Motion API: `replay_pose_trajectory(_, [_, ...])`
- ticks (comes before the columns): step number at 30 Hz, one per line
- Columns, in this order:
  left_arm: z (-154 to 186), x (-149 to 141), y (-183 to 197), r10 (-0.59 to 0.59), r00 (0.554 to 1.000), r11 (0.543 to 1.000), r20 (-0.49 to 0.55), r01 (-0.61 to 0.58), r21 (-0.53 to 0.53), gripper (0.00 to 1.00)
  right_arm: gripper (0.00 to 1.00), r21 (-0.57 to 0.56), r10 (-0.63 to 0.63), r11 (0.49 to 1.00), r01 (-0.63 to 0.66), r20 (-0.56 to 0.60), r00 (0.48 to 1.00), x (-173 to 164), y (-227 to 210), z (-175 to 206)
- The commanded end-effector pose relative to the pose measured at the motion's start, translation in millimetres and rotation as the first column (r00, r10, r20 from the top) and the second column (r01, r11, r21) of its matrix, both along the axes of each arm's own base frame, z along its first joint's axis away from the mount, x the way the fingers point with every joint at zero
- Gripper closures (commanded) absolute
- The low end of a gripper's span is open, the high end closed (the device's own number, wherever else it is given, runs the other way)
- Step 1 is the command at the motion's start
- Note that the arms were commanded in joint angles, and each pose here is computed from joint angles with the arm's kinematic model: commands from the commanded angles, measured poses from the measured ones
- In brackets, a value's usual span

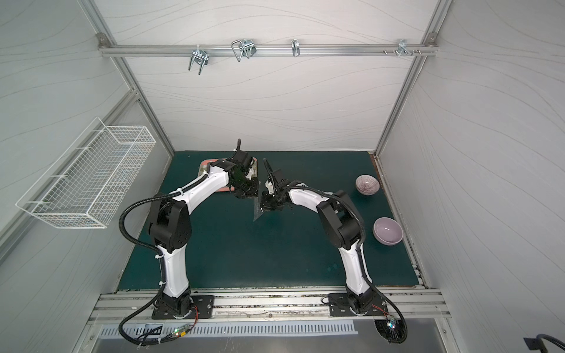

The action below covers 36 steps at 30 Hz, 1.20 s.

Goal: Open the ruler set and take out the ruler
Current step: Take out the ruler from the ruler set bag.

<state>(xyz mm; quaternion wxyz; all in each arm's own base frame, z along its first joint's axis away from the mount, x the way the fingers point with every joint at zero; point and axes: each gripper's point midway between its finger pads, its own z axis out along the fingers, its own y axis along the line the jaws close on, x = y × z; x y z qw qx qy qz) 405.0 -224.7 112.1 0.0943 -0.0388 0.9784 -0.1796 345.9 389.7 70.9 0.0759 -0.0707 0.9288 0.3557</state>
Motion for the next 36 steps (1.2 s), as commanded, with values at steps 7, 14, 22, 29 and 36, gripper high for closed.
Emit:
replay_pose_trajectory(7, [-15,8,-5,0.020,1.000,1.000,-0.014,-0.020,-0.006,1.00,1.00,-0.057,-0.038,0.998,0.039,0.033,0.999,9,-23,3])
replay_pose_trajectory(14, [-21,7,-7,0.020,0.999,1.000,-0.026,-0.020,-0.012,1.00,1.00,-0.081,-0.038,0.996,0.042,0.051,0.998,9,-31,5])
replay_pose_trajectory(22, [-18,5,-11,0.012,1.000,0.999,-0.027,-0.014,-0.039,1.00,0.95,-0.060,-0.034,0.997,0.037,0.048,0.998,13,-26,3])
replay_pose_trajectory(29, [-14,4,-12,0.006,1.000,0.999,-0.021,-0.007,-0.052,1.00,0.85,-0.051,-0.029,0.998,0.031,0.051,0.998,15,-24,3])
replay_pose_trajectory(36, [-12,3,-14,0.002,1.000,0.998,-0.016,-0.003,-0.058,1.00,0.79,-0.049,-0.029,0.998,0.031,0.040,0.999,16,-25,-1])
